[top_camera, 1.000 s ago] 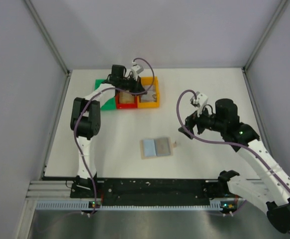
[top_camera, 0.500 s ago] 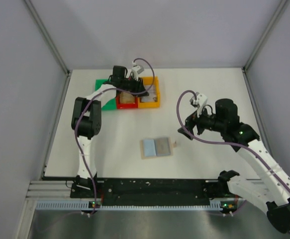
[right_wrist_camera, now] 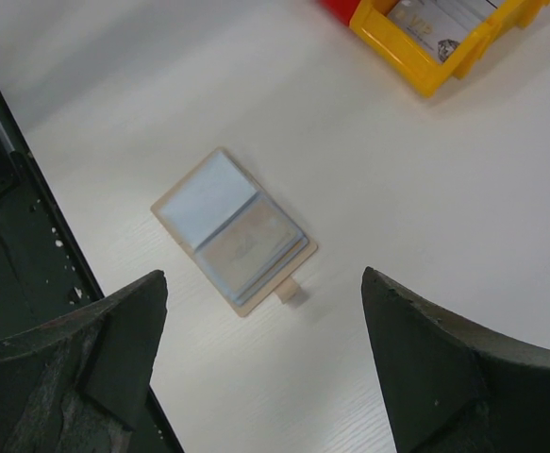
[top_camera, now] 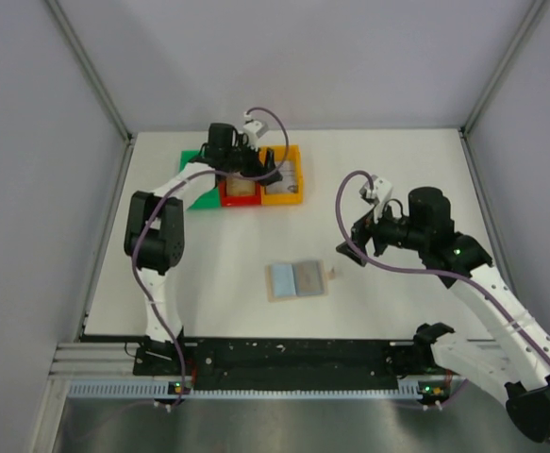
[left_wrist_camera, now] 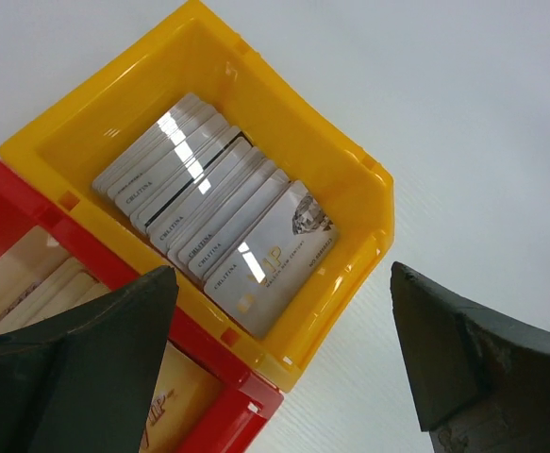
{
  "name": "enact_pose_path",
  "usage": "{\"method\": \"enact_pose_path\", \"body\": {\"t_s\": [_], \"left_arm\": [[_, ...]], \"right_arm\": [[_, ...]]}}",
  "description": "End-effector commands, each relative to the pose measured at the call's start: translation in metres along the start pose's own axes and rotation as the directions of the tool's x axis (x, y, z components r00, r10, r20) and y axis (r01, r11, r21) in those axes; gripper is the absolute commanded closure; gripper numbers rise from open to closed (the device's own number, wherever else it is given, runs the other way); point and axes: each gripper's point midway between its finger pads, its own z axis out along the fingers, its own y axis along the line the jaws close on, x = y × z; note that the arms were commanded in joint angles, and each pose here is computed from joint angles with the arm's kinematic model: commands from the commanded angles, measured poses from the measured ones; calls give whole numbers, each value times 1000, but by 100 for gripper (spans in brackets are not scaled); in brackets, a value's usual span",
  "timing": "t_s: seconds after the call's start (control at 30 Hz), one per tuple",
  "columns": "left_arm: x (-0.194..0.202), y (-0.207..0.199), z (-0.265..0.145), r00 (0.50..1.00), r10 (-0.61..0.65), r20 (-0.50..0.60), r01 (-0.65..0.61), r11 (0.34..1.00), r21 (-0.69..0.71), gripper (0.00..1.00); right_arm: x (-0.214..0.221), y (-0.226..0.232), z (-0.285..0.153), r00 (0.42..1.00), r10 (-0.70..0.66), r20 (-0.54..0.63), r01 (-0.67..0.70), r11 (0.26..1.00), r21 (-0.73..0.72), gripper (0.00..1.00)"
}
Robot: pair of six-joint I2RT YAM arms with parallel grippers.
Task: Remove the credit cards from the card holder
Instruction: Place the credit card in the storage box.
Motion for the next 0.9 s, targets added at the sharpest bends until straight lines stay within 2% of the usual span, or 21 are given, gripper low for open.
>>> {"method": "enact_pose_path", "body": {"t_s": [0.0, 0.03, 0.07, 0.17, 0.23, 0.3, 0.43, 0.53, 0.67, 0.87], "left_arm": [[-38, -1, -32, 995, 4, 99, 9, 992, -129, 1], [-47, -5, -40, 993, 16, 121, 1, 990, -143, 1], [-53, -11, -46, 990, -16, 143, 38, 988, -149, 1], [-72, -29, -69, 978, -63, 201, 96, 983, -159, 1], [-84, -48, -89, 967, -85, 239, 122, 982, -144, 1], [-84, -64, -103, 957, -134, 259, 172, 976, -132, 1], [-65, -96, -128, 942, -213, 261, 247, 963, -108, 1], [-35, -121, -139, 936, -270, 227, 297, 950, -96, 1], [21, -156, -144, 920, -353, 169, 372, 924, -94, 9], [108, -194, -144, 864, -497, 79, 502, 862, -69, 12]], "right_arm": [[-8, -6, 3, 999, 24, 41, -25, 999, 26, 15], [-12, -8, 2, 998, 37, 56, -39, 998, 40, 12], [-13, -9, 4, 996, 65, 65, -68, 997, 48, 1], [-19, -7, 7, 973, 211, 96, -216, 975, 46, 2], [-27, 5, 10, 966, 226, 124, -223, 974, -36, 1], [-31, 10, 14, 949, 267, 168, -257, 963, -79, 1], [-16, 16, 26, 927, 341, 157, -321, 937, -140, 1], [-4, 9, 34, 929, 356, 105, -348, 933, -86, 2], [16, -1, 51, 935, 352, 36, -353, 935, 39, 2], [47, 5, 87, 931, 349, -101, -334, 932, 141, 6]]}}
